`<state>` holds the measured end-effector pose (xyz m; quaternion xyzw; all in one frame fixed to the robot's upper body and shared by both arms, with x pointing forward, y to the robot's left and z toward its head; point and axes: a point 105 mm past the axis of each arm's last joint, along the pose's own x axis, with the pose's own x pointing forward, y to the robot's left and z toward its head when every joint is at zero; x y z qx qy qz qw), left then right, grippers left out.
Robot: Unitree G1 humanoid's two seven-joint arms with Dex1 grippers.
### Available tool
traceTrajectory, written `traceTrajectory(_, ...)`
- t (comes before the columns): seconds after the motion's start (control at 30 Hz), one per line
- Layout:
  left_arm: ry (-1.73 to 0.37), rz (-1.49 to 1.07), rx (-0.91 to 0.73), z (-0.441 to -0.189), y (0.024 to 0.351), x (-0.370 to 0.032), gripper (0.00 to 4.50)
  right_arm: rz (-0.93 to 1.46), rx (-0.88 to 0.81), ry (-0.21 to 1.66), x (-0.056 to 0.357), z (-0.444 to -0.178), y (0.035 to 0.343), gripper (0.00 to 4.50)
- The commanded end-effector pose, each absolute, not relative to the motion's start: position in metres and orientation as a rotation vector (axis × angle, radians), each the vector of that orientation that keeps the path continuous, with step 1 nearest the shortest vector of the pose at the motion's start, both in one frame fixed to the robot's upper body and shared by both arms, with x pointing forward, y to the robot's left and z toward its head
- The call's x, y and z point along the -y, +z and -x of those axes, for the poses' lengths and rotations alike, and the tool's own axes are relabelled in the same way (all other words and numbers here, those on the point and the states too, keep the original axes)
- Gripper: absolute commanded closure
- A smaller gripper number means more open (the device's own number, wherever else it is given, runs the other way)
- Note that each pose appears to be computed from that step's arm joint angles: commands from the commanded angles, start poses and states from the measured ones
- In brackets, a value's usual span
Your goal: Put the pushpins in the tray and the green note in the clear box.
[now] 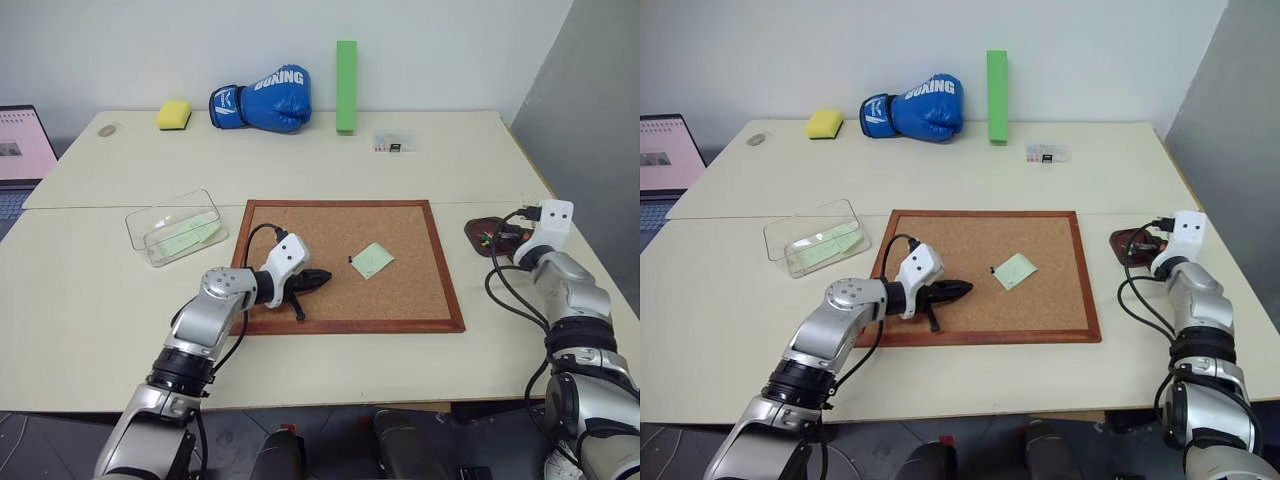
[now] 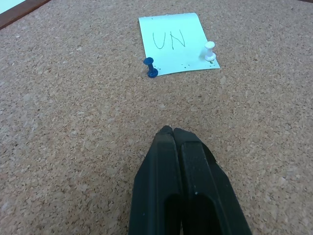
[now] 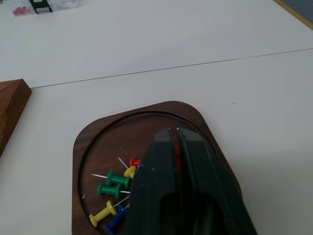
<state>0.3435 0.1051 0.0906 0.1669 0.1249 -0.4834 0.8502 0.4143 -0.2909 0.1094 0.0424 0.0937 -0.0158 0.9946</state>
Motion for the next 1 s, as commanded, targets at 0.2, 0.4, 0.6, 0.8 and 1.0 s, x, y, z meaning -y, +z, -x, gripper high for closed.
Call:
traceTrajectory(0.2, -1.022, -0.355, -0.277, -0.344, 0.088, -0.105, 4.5, -0.063, -0.003, -0.012, 0.293, -0.416, 0.157, 2.03)
traceTrajectory(0.4, -1.034, -0.354, -0.271, -0.345, 0.087, -0.101, 4.5, -0.042, 0.09, 0.014, 0.287, -0.41, 0.183, 0.87)
traceTrajectory(0.6, -1.036, -0.353, -0.268, -0.346, 0.088, -0.1, 4.5, -0.055, 0.133, 0.242, 0.242, -0.402, 0.204, 0.68)
traceTrajectory(0.8, -1.041, -0.353, -0.269, -0.345, 0.087, -0.1, 4.5, 0.036, 0.068, 0.7, 0.157, -0.36, 0.191, 0.68)
traceTrajectory(1.0, -1.036, -0.356, -0.27, -0.345, 0.088, -0.103, 4.5, 0.154, -0.033, 0.984, 0.107, -0.324, 0.158, 0.68)
